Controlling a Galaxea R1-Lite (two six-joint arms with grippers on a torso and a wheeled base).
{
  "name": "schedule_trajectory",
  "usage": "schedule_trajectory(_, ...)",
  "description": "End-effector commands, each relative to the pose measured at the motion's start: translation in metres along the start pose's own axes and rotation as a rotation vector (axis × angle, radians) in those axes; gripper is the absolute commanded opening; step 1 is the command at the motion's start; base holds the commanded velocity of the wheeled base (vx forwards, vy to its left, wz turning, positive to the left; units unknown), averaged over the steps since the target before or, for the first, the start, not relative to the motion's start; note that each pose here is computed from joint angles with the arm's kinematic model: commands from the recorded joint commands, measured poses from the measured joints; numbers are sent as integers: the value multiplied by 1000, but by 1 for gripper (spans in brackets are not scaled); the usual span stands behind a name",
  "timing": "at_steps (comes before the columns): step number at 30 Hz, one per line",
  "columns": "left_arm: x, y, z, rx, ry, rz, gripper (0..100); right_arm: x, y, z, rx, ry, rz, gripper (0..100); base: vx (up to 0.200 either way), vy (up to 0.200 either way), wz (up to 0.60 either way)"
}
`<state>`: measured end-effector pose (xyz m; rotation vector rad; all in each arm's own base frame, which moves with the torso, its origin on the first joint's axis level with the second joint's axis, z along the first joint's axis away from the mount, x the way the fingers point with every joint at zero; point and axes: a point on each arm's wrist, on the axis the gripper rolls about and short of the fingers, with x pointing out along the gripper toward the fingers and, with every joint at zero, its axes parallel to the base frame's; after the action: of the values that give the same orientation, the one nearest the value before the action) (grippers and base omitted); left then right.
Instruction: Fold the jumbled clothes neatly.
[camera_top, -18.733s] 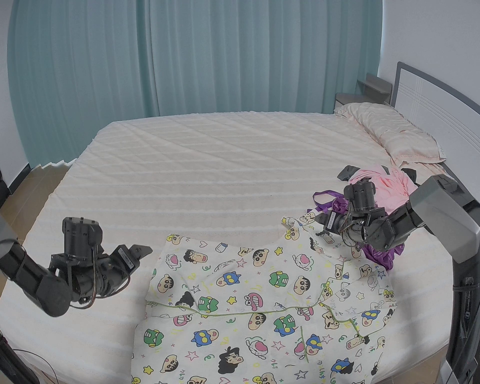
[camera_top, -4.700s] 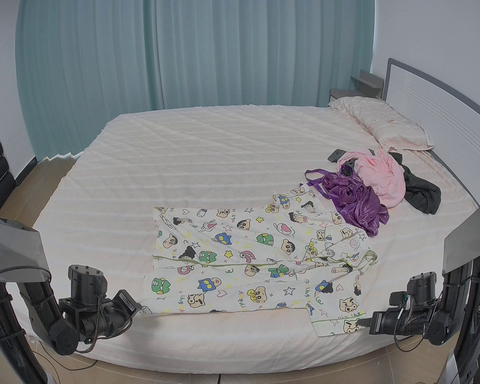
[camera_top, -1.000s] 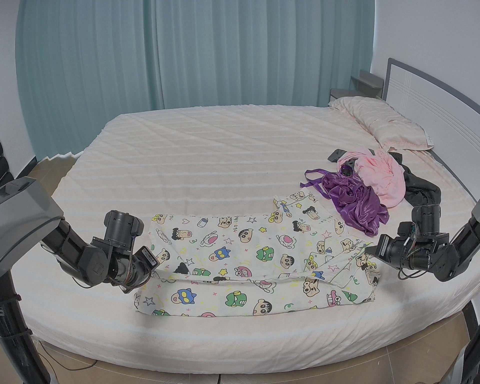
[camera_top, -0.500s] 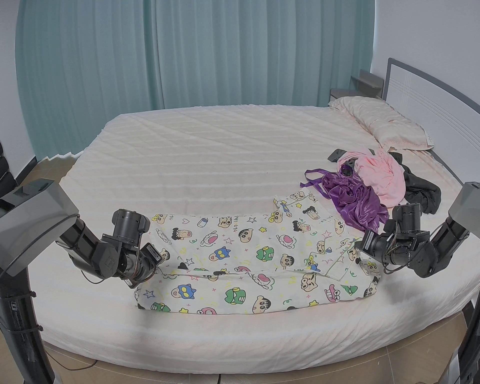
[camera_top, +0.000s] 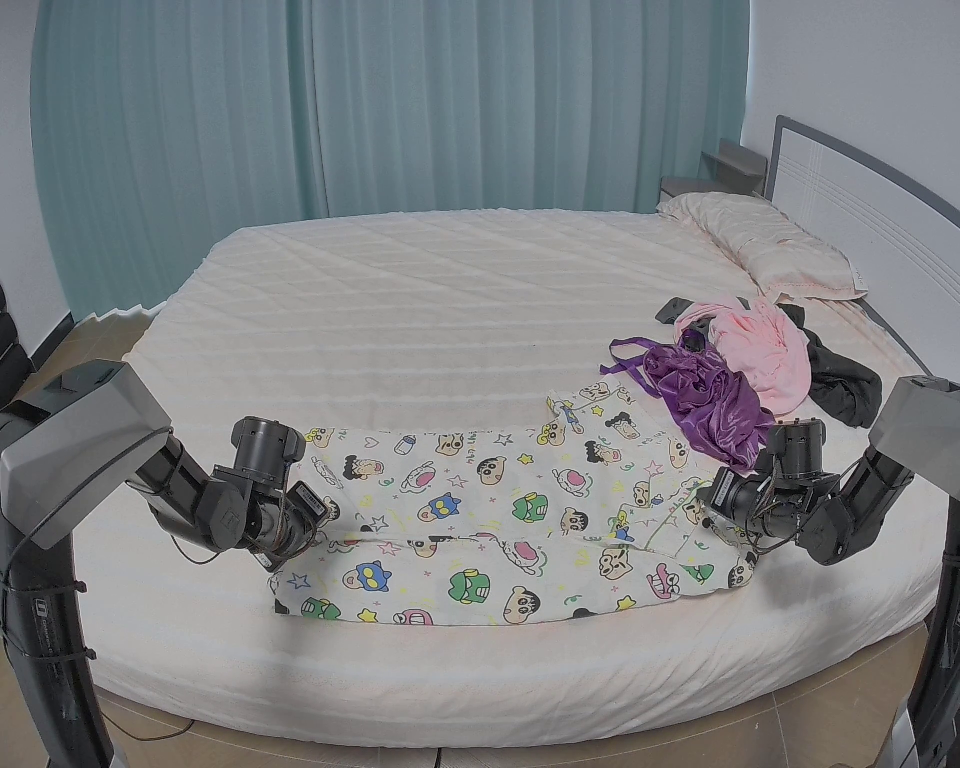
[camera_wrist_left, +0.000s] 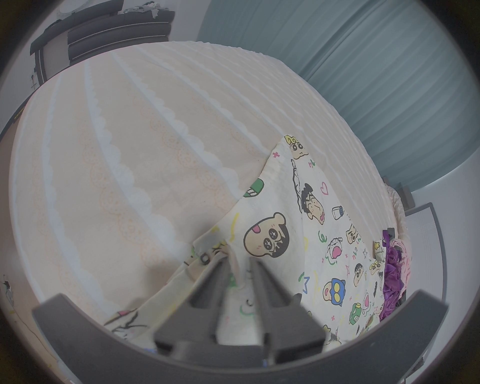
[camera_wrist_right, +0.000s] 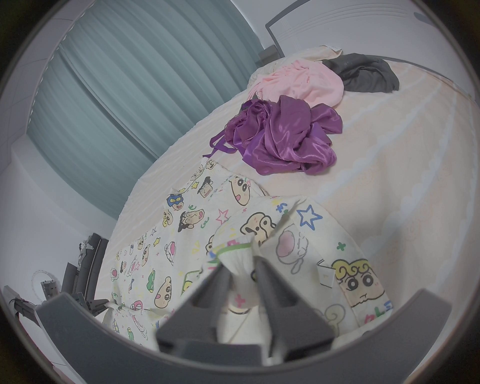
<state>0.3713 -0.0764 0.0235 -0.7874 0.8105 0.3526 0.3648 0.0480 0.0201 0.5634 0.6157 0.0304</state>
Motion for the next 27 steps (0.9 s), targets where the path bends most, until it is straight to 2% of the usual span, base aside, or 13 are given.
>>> schedule_trajectory(1, 0, 0, 0, -1, 1, 0, 100, 3, -2, -1, 16, 4, -4, 100, 0, 0, 0)
schedule_trajectory(8, -6, 9, 12, -32, -17, 12, 100, -15, 3, 14, 128, -51, -4, 100, 0, 0, 0)
schedule_trajectory(12, -36, 24, 29, -80, 13, -33, 100, -30, 12, 22, 225, -136, -43, 100, 0, 0, 0)
schedule_trajectory(14, -51, 32, 31, -94, 40, -60, 100, -36, 18, 17, 257, -140, -51, 100, 0, 0, 0)
schedule_trajectory(20, -71, 46, 21, -116, 76, -58, 100, -35, 32, -8, 297, -29, -81, 100, 0, 0, 0)
schedule_trajectory(27, -71, 50, 15, -146, 153, -82, 100, -3, 32, -17, 287, -37, -126, 100, 0, 0, 0)
